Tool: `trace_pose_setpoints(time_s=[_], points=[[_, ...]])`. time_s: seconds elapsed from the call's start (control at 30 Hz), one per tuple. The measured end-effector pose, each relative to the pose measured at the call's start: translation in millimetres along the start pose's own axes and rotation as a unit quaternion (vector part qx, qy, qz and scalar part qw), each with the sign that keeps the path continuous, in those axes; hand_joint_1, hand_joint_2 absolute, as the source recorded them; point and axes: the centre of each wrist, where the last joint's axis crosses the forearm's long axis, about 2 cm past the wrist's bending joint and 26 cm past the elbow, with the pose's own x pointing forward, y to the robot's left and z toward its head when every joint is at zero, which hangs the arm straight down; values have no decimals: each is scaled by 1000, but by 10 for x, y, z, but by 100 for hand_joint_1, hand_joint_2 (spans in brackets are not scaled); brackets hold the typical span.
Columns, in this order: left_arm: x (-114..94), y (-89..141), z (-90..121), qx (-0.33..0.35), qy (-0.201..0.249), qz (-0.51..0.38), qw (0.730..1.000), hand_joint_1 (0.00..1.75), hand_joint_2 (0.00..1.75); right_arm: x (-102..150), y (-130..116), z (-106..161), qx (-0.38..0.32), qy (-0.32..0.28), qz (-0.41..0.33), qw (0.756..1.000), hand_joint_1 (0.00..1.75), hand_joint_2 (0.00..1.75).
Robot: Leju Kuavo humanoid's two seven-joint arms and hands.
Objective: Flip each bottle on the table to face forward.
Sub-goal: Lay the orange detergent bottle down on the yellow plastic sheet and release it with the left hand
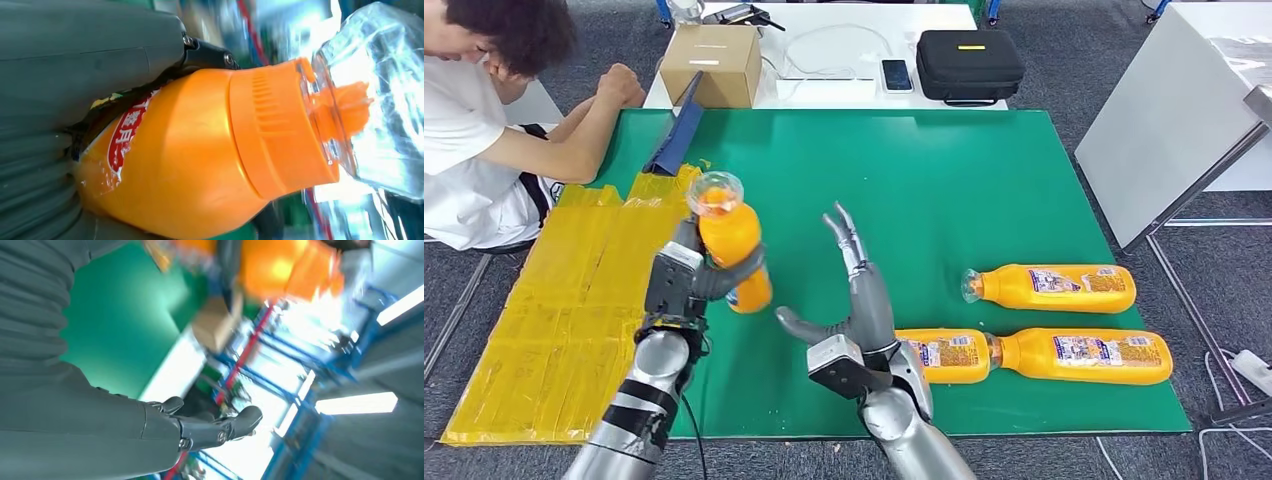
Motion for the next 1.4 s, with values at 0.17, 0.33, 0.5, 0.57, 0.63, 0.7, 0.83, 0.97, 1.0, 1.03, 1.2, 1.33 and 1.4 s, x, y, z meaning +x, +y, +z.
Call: trace_pose_setpoints(time_s=[0.17,0.33,0.5,0.57,0.63,0.7,0.83,0.97,1.0,1.03,1.2,1.33,1.4], points=[[-30,211,-228,27,-21,-117,993,175,175,209,-178,-97,-38,-49,1,998,0,175],[-88,293,-339,34,-22,-187,982,175,175,329,-262,-152,-55,-81,-2,995,0,175],[-196,328,-377,28,-25,-294,955,175,175,384,-326,-180,-72,-100,8,992,0,175],[-284,341,-356,20,-30,-354,934,175,175,394,-357,-185,-78,-108,13,991,0,175],[-390,353,-301,-4,-32,-407,913,175,175,403,-386,-189,-83,-114,17,990,0,175],[-515,355,-202,-43,-26,-445,894,175,175,406,-411,-194,-84,-119,19,989,0,175],[-718,346,41,-111,-4,-483,868,175,175,399,-452,-199,-81,-127,24,988,0,175],[-816,359,205,-153,-1,-518,842,175,175,380,-484,-199,-77,-133,26,988,0,175],[-831,362,241,-161,-2,-526,835,175,175,377,-489,-201,-76,-134,27,988,0,175],[-846,367,276,-169,-2,-533,829,175,175,375,-493,-203,-75,-136,27,988,0,175],[-900,393,404,-186,6,-544,818,175,175,366,-506,-206,-69,-140,28,987,0,175],[-914,409,425,-189,8,-546,816,175,175,364,-506,-201,-67,-141,29,987,0,175],[-917,413,430,-189,8,-546,816,175,175,364,-505,-200,-66,-141,29,987,0,175]])
